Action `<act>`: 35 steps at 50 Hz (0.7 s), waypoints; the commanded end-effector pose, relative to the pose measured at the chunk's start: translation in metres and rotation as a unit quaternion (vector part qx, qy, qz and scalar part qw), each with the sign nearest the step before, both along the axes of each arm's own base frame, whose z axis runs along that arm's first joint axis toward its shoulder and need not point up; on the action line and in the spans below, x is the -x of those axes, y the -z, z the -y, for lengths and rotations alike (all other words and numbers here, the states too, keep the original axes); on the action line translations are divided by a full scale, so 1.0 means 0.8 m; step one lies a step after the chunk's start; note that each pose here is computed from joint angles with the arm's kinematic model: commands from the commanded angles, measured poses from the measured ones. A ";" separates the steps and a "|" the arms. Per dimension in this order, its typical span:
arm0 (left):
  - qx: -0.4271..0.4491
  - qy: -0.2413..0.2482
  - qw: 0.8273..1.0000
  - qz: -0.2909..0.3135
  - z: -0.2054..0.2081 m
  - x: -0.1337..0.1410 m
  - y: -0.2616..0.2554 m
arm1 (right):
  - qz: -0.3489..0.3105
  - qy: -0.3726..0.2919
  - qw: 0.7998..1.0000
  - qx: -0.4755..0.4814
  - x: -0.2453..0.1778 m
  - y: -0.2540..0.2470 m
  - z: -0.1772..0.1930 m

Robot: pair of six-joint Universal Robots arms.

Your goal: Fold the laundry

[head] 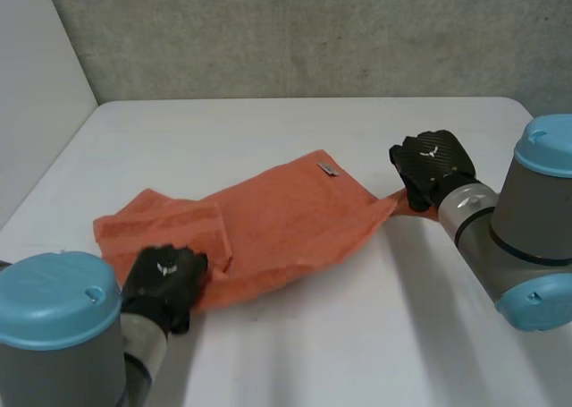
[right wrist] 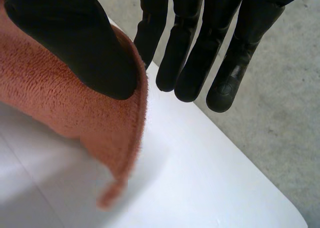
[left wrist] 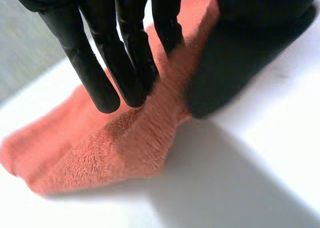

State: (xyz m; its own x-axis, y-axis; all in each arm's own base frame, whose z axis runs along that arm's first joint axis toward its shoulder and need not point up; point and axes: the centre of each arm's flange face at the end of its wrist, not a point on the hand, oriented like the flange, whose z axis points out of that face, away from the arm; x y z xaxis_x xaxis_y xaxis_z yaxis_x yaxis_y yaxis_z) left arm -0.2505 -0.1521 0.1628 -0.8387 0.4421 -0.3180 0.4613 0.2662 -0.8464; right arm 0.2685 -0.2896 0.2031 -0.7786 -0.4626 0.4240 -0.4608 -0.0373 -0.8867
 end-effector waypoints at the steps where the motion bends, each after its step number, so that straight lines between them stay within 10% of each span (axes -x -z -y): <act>1: -0.004 -0.009 0.998 -0.060 -0.010 0.004 -0.055 | 0.001 0.003 1.000 -0.001 0.003 0.004 0.001; 11: 0.057 0.006 0.994 -0.097 0.056 0.019 -0.102 | -0.004 -0.015 1.000 -0.022 0.003 0.026 -0.010; 21: 0.018 0.140 0.990 0.010 0.114 0.050 -0.029 | -0.006 -0.018 0.999 -0.030 0.004 0.031 -0.015; 35: -0.011 0.172 0.980 0.100 0.122 0.042 0.015 | -0.008 -0.019 0.999 -0.034 0.005 0.035 -0.016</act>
